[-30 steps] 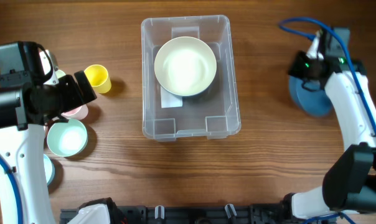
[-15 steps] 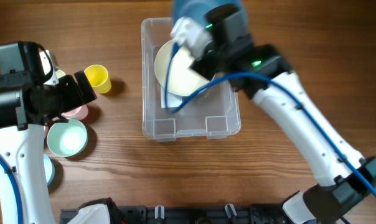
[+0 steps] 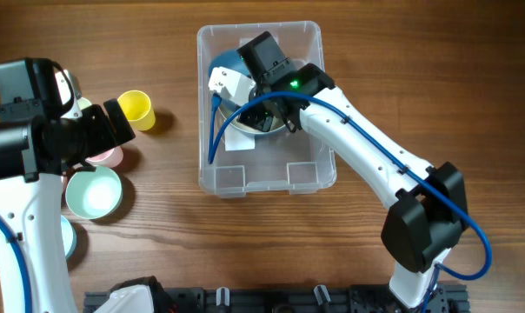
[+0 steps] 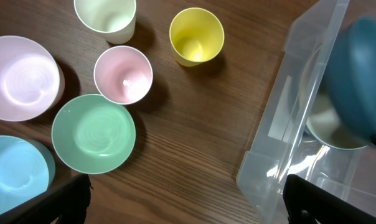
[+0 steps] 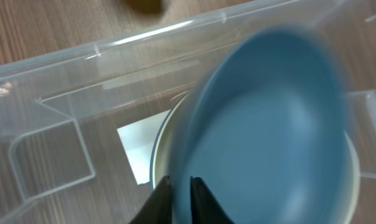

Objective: Pack container
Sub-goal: 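Place the second teal plate over the cream bowl in the container, then grasp the yellow cup rim with the left gripper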

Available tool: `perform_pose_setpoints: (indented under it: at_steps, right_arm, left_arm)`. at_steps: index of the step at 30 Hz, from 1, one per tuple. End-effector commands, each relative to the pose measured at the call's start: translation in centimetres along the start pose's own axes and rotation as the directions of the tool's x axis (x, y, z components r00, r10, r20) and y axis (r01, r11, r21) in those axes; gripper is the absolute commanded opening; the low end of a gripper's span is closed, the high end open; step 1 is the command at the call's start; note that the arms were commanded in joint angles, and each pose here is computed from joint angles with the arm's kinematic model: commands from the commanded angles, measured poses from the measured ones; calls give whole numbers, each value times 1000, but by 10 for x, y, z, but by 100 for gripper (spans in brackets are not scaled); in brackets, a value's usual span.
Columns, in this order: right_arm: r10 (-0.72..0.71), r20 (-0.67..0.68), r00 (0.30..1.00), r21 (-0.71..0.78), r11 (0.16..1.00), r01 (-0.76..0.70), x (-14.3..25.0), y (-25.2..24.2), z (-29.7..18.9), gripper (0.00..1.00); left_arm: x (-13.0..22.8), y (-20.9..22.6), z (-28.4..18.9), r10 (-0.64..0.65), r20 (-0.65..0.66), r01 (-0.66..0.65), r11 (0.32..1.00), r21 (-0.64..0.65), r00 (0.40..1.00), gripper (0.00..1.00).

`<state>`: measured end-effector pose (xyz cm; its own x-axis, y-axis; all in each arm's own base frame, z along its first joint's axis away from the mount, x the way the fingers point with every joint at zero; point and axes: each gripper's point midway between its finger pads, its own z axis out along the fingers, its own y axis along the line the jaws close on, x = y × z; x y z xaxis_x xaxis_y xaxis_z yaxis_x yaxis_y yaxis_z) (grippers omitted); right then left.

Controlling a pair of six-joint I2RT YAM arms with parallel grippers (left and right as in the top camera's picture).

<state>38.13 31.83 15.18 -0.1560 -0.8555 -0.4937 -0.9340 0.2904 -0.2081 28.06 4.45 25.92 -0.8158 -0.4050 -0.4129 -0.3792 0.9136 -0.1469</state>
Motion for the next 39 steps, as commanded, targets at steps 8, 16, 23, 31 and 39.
perform_pose_setpoints:
  at_steps: [8, 16, 23, 31, 39]
  right_arm:
    - [659, 393, 641, 251, 594, -764, 47, -117, -203, 79]
    - [981, 193, 6, 221, -38, -975, 230, -111, -184, 100]
    - [992, 127, 16, 244, -16, -970, 250, -95, -153, 99]
    - [991, 131, 22, 243, -11, -970, 250, -97, -153, 98]
    - [991, 131, 22, 243, -11, -970, 250, -97, -153, 95]
  left_arm:
    - [1, -4, -3, 24, 0, -24, 1000, 15, 1000, 100]
    - [0, -27, 17, 63, -42, -61, 997, 39, 997, 100]
    - [-50, -75, 106, 114, -125, -110, 993, 34, 986, 99]
    - [-40, -53, 211, 88, -285, -120, 988, -97, 955, 99]
    - [-39, -42, 243, 62, -310, -102, 988, -115, 949, 29]
